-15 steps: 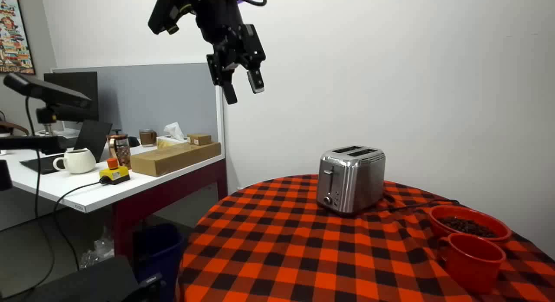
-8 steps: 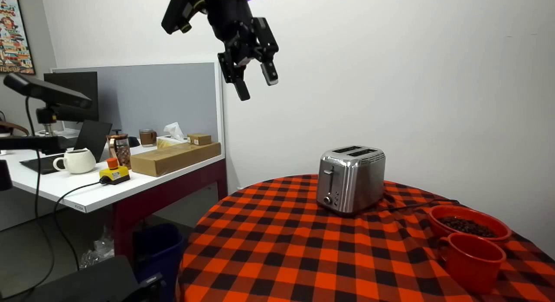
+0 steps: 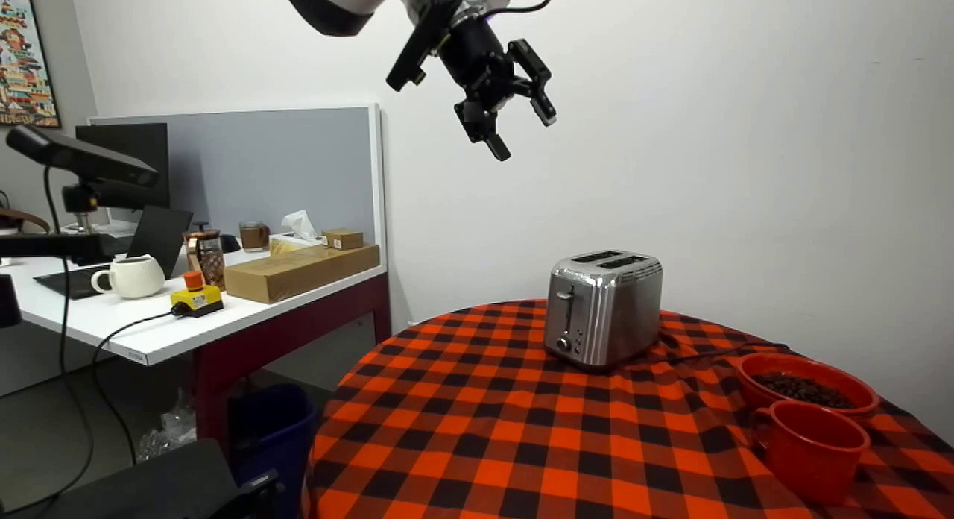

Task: Push the lever on the toaster downwards

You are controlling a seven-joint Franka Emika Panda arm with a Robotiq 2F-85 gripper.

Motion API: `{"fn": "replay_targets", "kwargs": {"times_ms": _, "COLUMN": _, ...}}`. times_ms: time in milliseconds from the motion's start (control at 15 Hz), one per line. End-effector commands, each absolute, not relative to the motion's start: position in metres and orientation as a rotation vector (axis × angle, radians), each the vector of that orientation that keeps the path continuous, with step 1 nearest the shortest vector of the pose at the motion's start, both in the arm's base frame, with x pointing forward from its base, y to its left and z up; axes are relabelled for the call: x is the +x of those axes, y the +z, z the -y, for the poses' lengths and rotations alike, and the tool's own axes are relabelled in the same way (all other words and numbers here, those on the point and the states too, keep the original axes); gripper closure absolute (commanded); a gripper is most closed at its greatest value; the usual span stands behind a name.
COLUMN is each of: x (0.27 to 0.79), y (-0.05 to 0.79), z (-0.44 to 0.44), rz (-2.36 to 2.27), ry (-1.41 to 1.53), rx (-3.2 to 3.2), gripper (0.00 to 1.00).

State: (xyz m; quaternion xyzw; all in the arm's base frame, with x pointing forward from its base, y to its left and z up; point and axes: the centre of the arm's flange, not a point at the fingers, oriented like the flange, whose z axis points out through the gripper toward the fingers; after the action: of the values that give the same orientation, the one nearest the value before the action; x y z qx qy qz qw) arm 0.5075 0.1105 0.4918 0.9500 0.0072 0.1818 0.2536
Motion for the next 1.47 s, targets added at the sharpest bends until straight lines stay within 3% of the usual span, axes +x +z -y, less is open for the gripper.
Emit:
{"fn": "replay_targets", "kwargs": {"times_ms": 0, "x": 0.596, "y": 0.477, "z": -0.133, "rz": -0.055, "ry": 0.491, "rx": 2.619, "gripper": 0.00}}
{"fn": "replay_targets", "kwargs": {"times_ms": 267, "x": 0.646, "y": 0.431, "z": -0.130, "rz": -0.117, "ry": 0.336, "rx": 2.772, "gripper": 0.00}}
{"fn": "replay_targets", "kwargs": {"times_ms": 333, "x": 0.656, "y": 0.420, "z": -0.128, "rz": -0.120, "ry": 0.294, "rx": 2.796, "gripper": 0.07}}
{"fn": "replay_targets", "kwargs": {"times_ms": 400, "x": 0.663, "y": 0.410, "z": -0.126, "rz": -0.127, "ry": 0.260, "rx": 2.818, "gripper": 0.25}}
{"fn": "replay_targets", "kwargs": {"times_ms": 467, "x": 0.670, "y": 0.401, "z": -0.123, "rz": -0.132, "ry": 0.231, "rx": 2.837, "gripper": 0.33}}
{"fn": "replay_targets", "kwargs": {"times_ms": 1000, "x": 0.696, "y": 0.357, "z": -0.119, "rz": -0.201, "ry": 0.165, "rx": 2.874, "gripper": 0.95}}
{"fn": "replay_targets", "kwargs": {"times_ms": 1133, "x": 0.699, "y": 0.342, "z": -0.117, "rz": -0.208, "ry": 0.151, "rx": 2.852, "gripper": 1.00}}
{"fn": "replay_targets", "kwargs": {"times_ms": 1400, "x": 0.702, "y": 0.313, "z": -0.111, "rz": -0.196, "ry": 0.132, "rx": 2.822, "gripper": 1.00}}
